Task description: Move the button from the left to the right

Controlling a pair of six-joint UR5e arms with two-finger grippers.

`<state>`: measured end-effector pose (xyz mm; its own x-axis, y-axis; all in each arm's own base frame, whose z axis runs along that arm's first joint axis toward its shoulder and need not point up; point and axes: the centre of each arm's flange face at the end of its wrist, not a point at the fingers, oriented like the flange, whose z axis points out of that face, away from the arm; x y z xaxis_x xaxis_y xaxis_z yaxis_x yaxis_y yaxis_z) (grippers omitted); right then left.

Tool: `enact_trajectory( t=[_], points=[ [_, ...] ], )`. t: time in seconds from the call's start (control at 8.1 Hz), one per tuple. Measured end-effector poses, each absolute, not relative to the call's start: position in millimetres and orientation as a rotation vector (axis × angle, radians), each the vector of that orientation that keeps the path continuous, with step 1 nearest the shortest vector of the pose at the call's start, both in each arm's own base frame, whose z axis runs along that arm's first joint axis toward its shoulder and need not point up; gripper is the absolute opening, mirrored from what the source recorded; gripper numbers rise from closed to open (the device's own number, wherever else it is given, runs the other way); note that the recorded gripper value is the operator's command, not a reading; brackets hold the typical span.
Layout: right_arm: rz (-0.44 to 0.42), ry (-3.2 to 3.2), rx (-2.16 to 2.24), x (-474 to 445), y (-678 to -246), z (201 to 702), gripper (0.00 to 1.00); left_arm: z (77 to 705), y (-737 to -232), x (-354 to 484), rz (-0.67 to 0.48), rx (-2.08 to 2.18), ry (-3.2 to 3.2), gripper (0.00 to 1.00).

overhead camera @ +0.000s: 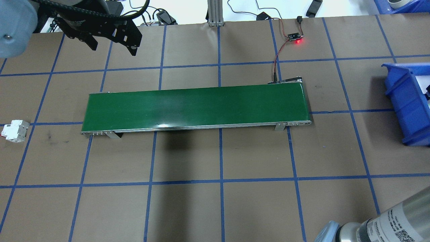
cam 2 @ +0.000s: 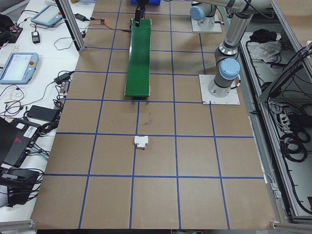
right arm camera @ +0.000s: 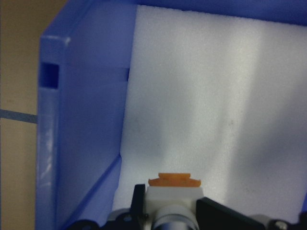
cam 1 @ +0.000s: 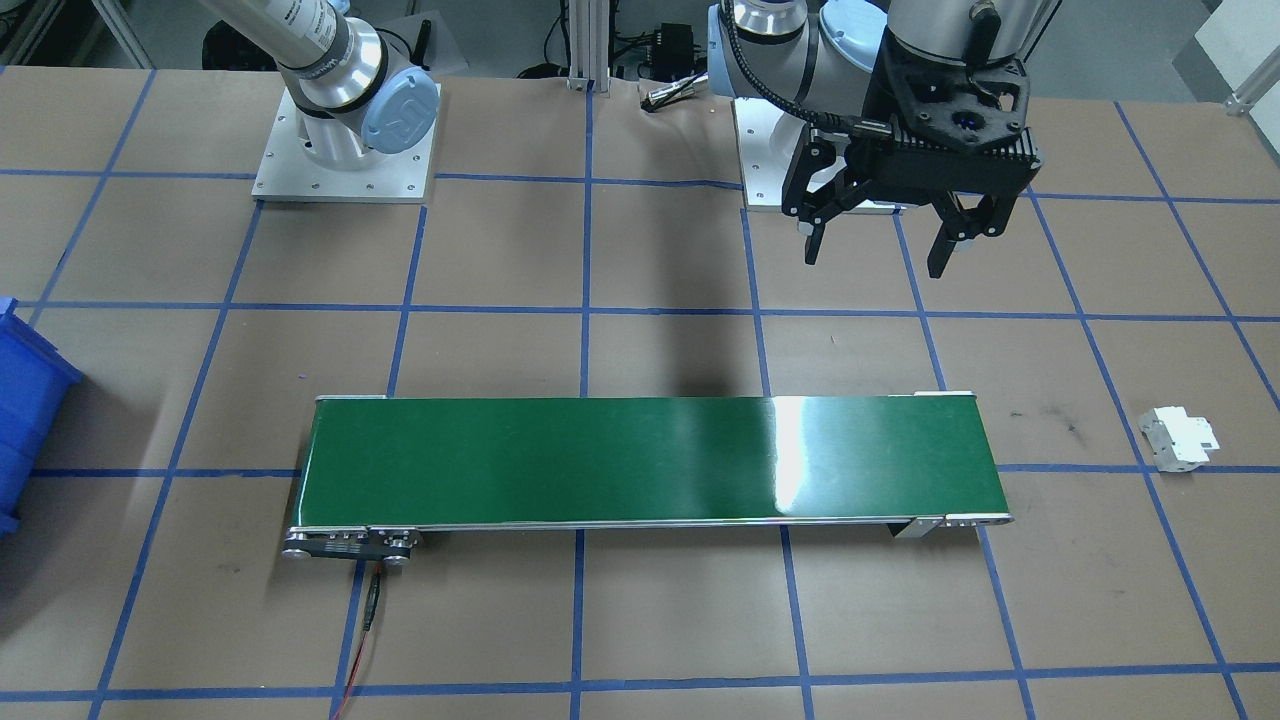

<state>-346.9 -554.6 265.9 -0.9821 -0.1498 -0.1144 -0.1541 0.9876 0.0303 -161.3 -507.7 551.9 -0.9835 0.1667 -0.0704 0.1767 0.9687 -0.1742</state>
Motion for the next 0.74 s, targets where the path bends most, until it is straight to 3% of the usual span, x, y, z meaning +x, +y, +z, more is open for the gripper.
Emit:
enact_trajectory(
  t=[0.49, 0.74],
  points=[
    [0.079, 3.001, -0.226, -349, -554, 250, 0.95, 552, -508, -161, -0.281, 0.267, 3.063, 1.00],
    [0.071, 3.010, -0.227, -351, -554, 252, 1.00, 552, -508, -161, -0.284, 0.268, 3.063, 1.00]
  ],
)
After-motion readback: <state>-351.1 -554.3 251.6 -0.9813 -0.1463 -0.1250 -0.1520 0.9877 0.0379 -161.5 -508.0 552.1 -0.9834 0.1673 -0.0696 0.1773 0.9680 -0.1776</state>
